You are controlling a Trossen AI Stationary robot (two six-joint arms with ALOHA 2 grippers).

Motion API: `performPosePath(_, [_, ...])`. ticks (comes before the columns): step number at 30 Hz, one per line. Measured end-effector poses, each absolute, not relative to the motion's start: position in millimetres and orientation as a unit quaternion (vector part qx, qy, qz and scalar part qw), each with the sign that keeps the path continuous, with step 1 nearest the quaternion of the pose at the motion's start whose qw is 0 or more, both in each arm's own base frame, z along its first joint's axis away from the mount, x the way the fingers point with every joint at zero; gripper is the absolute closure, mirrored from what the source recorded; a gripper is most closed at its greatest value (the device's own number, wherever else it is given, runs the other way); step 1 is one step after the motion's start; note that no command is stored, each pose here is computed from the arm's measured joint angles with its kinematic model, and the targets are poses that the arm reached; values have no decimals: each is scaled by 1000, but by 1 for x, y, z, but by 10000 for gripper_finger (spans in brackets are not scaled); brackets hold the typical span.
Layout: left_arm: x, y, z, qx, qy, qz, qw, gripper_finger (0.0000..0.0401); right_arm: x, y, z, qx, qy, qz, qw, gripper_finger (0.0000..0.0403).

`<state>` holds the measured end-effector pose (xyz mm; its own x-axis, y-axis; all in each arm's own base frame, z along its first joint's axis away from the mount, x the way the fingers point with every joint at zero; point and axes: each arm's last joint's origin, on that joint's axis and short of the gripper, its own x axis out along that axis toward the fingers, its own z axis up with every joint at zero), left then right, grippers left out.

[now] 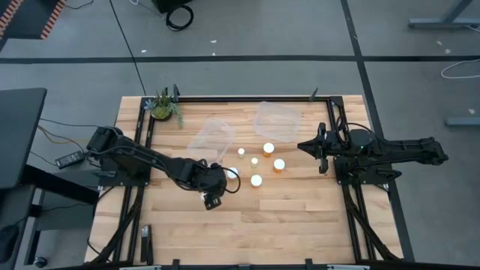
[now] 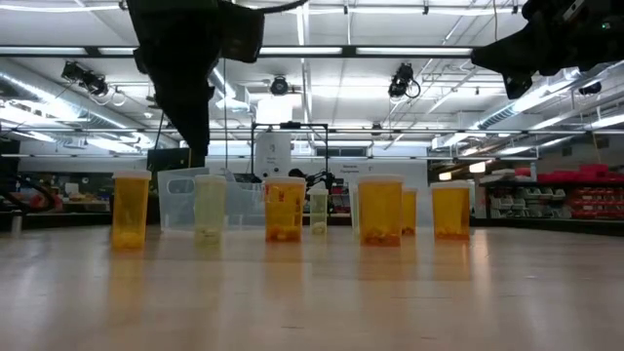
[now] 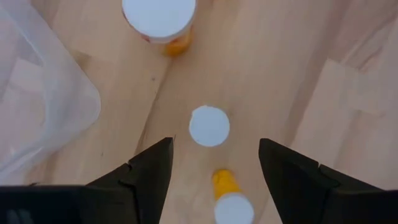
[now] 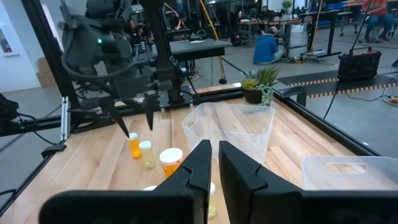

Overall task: Pick and place medicine bottles into bin by pill shape (circle, oval)
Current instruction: Put the small yellow pill bottle into the left transparent bin

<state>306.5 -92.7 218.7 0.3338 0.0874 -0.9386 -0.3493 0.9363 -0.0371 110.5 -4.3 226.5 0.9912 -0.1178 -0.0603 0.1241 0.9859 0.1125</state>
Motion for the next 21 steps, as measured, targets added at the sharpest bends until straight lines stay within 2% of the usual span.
performPosePath(21, [319,-87,187,-92,597,149,783,154,110,-4,227,58,26,-61,996,366])
